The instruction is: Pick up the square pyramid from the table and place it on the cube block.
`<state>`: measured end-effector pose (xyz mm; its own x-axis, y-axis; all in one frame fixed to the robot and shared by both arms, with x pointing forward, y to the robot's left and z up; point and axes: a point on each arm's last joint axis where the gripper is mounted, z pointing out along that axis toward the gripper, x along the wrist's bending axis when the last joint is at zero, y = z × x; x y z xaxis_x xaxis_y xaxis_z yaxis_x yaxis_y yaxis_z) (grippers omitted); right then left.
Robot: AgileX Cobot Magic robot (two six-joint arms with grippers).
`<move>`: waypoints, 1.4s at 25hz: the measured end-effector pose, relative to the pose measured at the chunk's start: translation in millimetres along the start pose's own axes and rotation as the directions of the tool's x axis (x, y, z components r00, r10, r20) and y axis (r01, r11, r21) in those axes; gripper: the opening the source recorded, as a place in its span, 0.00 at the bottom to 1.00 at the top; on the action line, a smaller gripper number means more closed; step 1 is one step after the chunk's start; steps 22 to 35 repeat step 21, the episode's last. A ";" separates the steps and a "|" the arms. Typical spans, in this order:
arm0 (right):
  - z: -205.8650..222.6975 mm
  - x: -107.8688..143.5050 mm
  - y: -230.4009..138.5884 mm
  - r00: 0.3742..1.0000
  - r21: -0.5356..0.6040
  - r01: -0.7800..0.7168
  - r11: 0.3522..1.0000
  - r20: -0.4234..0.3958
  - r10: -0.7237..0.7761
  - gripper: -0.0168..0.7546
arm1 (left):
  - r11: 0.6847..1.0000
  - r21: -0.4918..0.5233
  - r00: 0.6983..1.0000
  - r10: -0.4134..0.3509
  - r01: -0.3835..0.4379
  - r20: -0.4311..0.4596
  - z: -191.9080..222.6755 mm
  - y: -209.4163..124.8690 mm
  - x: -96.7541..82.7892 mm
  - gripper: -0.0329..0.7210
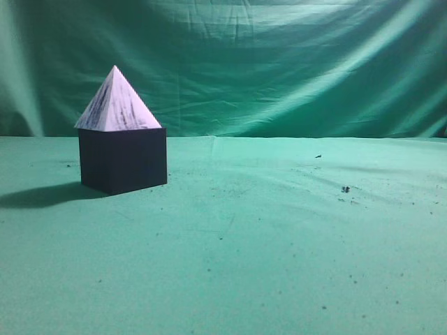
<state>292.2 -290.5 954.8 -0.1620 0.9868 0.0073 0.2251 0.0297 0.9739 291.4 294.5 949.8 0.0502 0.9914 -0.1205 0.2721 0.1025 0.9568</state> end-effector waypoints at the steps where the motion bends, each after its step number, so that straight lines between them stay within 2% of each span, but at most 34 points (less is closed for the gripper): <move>1: 0.4 -0.2 -2.3 1.000 0.014 0.000 1.000 0.003 0.000 0.02 | 1.000 0.000 1.000 0.000 0.000 0.000 0.0 0.0 0.0 0.04; 6: 0.6 -0.7 -7.5 1.000 0.060 0.005 0.998 0.009 -0.005 0.02 | 1.000 0.000 1.000 0.000 0.000 0.000 0.0 0.0 0.0 0.04; 35: 0.6 -0.7 -8.1 1.000 0.067 0.019 0.998 0.009 -0.020 0.02 | 1.000 0.000 1.000 0.000 0.000 0.000 0.0 0.0 0.0 0.04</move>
